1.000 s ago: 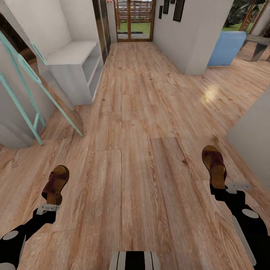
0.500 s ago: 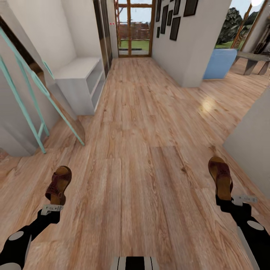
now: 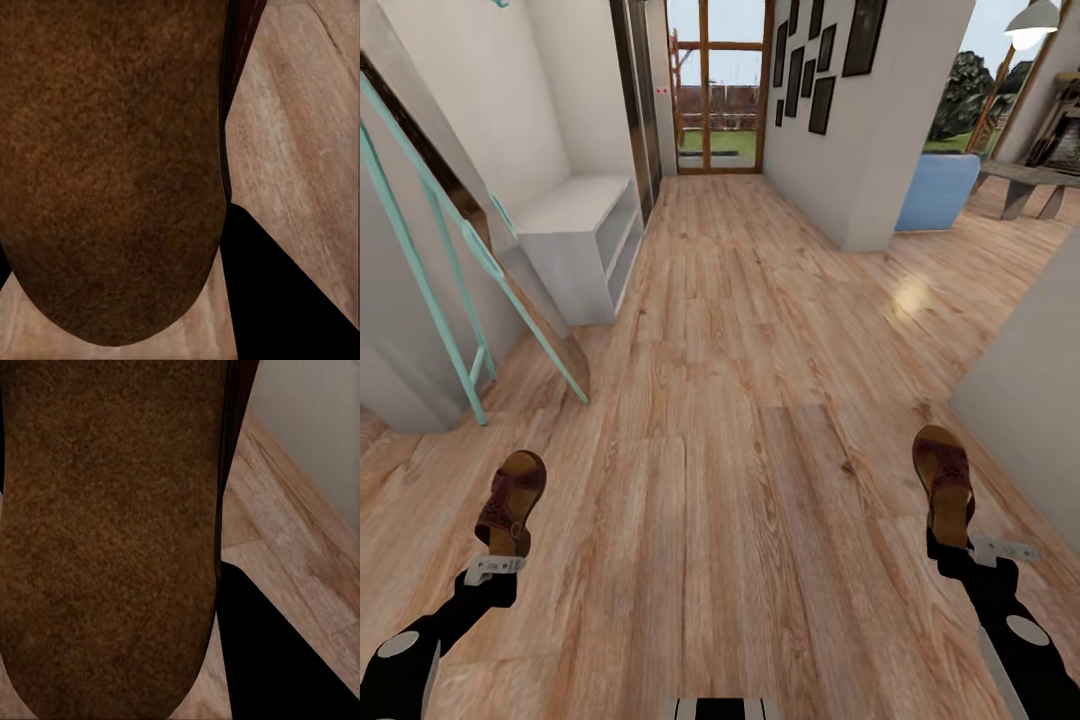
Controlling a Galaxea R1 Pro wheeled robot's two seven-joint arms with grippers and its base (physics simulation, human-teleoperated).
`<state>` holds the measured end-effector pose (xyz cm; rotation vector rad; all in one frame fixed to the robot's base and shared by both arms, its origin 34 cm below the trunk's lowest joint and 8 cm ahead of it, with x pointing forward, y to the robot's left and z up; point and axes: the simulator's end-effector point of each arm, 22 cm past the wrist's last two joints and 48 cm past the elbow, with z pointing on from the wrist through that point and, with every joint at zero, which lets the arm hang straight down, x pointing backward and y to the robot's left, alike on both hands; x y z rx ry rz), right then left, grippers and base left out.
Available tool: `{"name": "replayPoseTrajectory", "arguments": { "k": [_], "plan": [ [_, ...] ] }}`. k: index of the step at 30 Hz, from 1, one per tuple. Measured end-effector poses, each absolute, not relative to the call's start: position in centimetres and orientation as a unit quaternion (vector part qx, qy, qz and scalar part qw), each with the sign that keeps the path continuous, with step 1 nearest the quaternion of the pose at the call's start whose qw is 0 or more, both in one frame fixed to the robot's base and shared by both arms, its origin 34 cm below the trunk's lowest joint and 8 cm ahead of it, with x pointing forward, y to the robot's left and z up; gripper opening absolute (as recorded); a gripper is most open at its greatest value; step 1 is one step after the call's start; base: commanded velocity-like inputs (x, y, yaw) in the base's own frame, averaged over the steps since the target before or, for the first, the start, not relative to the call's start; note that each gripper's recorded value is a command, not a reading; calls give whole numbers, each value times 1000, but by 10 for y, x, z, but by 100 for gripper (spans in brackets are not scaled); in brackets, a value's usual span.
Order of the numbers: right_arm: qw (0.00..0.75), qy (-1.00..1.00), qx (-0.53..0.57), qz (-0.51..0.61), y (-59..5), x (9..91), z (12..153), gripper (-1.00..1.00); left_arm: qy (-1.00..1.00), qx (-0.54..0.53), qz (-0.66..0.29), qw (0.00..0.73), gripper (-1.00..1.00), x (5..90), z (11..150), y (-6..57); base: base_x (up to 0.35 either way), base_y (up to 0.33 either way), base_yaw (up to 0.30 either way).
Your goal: Pick up the two gym shoes and the two sandals from the corridor floor and place them onto the hallstand (shoe rack) in the corridor, making sure they are on the rack and not on the floor. Arrange them so the two gym shoes are next to each other and the two sandals are next to each other.
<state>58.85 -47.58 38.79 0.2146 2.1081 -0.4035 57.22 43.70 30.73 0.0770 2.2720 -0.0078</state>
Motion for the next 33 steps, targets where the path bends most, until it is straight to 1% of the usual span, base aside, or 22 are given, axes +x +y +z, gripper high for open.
{"name": "replayPoseTrajectory", "arguments": {
  "k": [6,22,33],
  "plan": [
    [467,865,89,-161,-473,585,381,-100,906,24,-9,422,-100,569,305,433,-61,-38,0],
    [469,863,90,-162,-473,586,383,-100,901,14,-10,432,-100,572,310,434,-242,-180,5],
    [471,862,91,-162,-473,587,386,-100,900,15,-10,435,-100,574,313,433,-236,-201,214]
  ]
}}
